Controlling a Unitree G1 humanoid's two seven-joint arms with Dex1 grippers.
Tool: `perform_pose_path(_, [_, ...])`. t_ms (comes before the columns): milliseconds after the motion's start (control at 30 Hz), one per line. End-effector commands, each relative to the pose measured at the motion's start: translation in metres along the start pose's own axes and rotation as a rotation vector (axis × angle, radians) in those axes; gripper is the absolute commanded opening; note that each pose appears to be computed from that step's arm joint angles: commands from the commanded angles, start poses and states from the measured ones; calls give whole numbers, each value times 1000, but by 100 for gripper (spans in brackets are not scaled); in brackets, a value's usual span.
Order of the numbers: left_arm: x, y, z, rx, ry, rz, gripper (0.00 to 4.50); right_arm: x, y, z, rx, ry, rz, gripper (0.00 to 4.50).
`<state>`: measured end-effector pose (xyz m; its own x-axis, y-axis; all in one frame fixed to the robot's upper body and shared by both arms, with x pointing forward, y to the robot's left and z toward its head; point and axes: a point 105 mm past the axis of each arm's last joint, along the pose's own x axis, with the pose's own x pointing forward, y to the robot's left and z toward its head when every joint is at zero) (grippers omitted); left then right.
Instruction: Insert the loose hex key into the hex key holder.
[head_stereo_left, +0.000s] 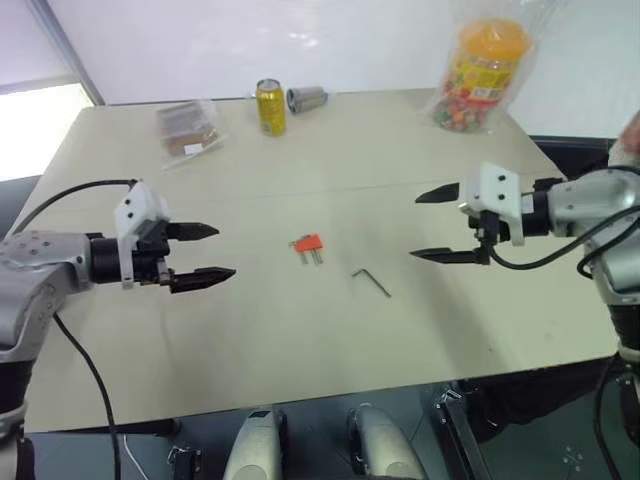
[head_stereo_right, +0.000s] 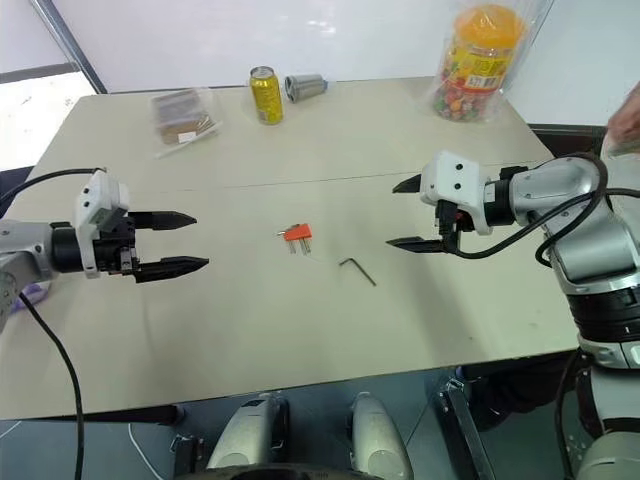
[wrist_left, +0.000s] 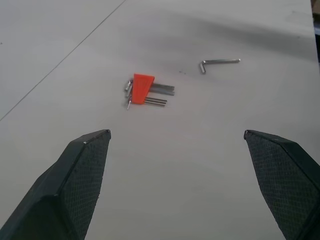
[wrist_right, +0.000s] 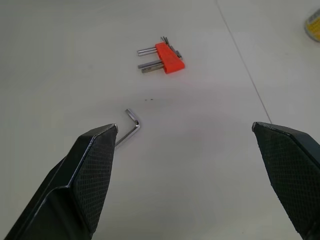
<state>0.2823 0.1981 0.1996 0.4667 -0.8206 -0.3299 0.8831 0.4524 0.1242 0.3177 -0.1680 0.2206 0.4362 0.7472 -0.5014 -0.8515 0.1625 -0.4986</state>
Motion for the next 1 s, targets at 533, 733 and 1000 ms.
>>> perform_pose_path(533, [7,-2,21,17,-65,-16,446,0,-10,17,-23,-65,-36,450])
perform_pose_path(733, [6,-1,21,20,-66,-7,446,3,-11,17,-25,-70,-37,450])
perform_pose_path(1000, [5,-2,18,14,-62,7,446,28,-20,23,-31,-147,-96,450])
